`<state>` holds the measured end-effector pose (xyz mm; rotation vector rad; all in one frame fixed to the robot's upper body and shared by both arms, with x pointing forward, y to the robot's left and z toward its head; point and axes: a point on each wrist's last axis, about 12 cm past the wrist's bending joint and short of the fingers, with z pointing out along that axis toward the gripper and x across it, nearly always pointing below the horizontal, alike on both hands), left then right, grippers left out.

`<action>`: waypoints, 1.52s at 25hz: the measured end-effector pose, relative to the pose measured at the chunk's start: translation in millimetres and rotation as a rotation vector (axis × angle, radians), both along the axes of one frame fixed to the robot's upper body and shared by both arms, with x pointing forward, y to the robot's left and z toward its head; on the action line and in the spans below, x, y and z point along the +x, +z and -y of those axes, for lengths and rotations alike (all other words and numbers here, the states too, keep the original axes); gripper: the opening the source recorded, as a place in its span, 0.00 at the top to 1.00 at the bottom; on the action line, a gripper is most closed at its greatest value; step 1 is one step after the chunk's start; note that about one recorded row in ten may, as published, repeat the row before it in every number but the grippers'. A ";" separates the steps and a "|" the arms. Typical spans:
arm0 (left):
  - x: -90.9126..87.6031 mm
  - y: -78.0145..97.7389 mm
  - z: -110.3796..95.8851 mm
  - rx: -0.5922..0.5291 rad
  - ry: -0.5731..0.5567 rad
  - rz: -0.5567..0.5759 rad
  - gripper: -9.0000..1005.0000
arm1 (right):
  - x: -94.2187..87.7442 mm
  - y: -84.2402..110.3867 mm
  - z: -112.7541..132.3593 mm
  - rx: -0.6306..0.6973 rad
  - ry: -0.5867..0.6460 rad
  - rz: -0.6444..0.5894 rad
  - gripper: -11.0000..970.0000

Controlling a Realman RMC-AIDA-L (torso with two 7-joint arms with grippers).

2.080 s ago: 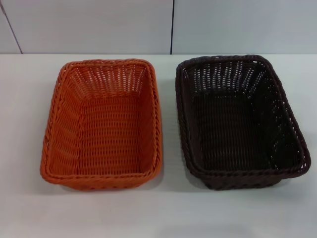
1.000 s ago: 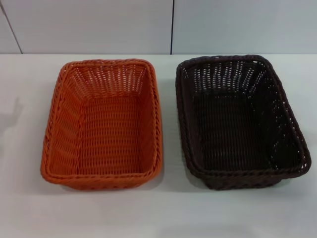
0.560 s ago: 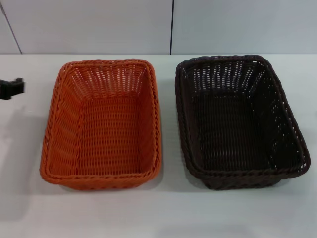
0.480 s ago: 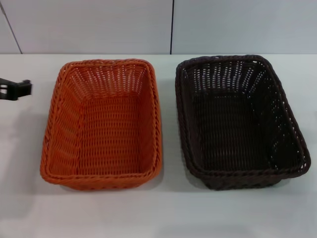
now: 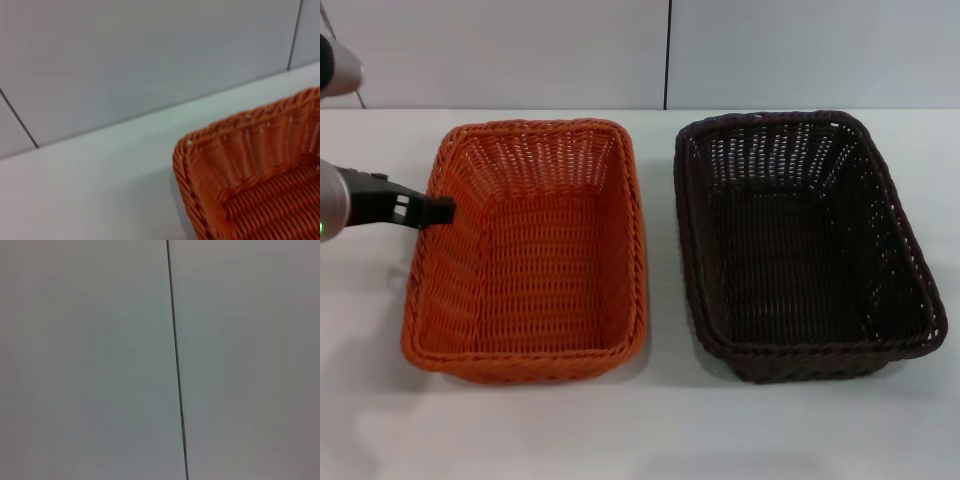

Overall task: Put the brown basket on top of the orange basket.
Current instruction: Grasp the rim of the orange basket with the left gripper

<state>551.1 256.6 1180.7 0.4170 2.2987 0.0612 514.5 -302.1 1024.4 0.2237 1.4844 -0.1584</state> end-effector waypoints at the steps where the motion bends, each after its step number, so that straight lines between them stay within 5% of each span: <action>1: 1.2 -3.0 1.0 0.000 -0.002 -0.011 0.22 | -0.3 -0.4 0.3 -0.001 -0.001 -0.002 0.18; 18: 21.0 -46.3 6.3 0.015 0.009 -0.181 0.22 | 0.5 -0.8 0.9 -0.006 0.001 -0.007 0.18; 27: 21.5 -47.9 10.8 0.052 -0.023 -0.227 0.22 | 0.3 -0.8 2.3 -0.004 -0.006 -0.007 0.18; 38: 23.2 -42.1 11.7 0.065 -0.038 -0.214 0.53 | 0.3 -0.6 2.3 -0.002 -0.007 -0.006 0.18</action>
